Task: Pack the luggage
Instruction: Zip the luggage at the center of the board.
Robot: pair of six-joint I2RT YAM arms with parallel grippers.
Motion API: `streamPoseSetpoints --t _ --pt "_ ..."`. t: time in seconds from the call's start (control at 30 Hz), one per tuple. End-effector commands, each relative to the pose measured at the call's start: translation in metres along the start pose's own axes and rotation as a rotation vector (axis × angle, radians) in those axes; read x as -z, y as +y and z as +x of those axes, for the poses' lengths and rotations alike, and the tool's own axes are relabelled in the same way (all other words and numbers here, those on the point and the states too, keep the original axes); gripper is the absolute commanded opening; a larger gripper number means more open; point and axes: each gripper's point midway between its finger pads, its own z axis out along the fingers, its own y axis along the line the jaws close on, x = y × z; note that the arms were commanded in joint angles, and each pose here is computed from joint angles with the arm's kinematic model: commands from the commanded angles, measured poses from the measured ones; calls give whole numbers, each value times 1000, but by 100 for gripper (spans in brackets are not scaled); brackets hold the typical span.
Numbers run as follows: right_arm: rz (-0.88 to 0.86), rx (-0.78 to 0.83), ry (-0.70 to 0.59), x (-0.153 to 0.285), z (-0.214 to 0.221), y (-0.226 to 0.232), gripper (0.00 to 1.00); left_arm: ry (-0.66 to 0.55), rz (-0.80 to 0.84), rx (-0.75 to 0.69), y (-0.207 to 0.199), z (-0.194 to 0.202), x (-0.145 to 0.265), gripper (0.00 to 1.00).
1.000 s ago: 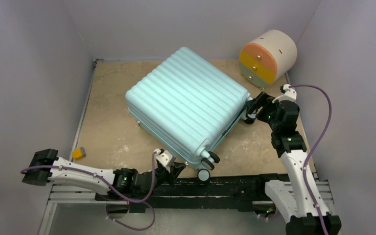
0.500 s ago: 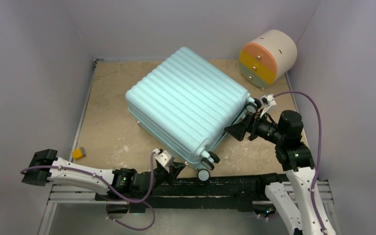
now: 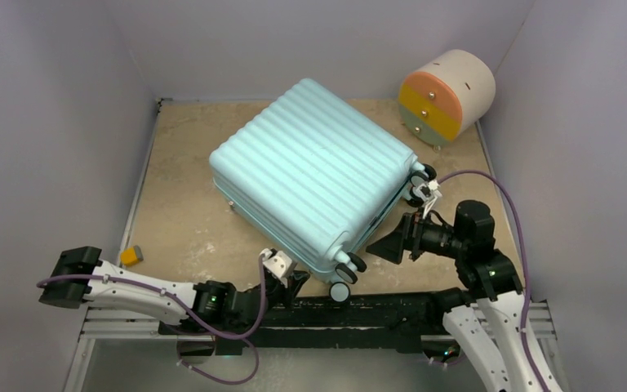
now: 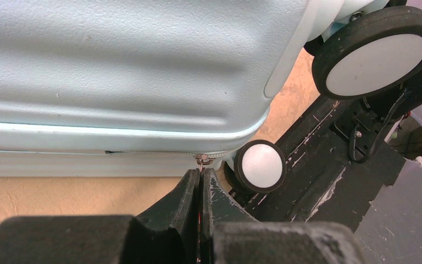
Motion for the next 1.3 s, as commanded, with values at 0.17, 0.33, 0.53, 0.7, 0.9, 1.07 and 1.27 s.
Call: streamPoseSetpoints --t 0.17,0.33,0.53,0.7,0.9,1.07,1.27 --pt "44 160 39 -7 -12 6 99 48 -44 -20 1 3 1 0" --pt "89 201 42 -30 -16 1 97 52 -70 -17 4 2 1 0" --pt "-61 265 181 -41 10 26 95 63 -84 -13 9 4 4 0" --pt "-36 255 302 -54 40 22 94 56 -91 -11 14 5 6 0" --pt "4 281 271 -77 47 36 84 48 -105 -3 21 7 8 0" --pt "53 323 249 -101 55 49 69 51 -129 -13 29 9 10 0" --pt "102 299 151 -131 48 52 48 16 -167 12 38 5 12 0"
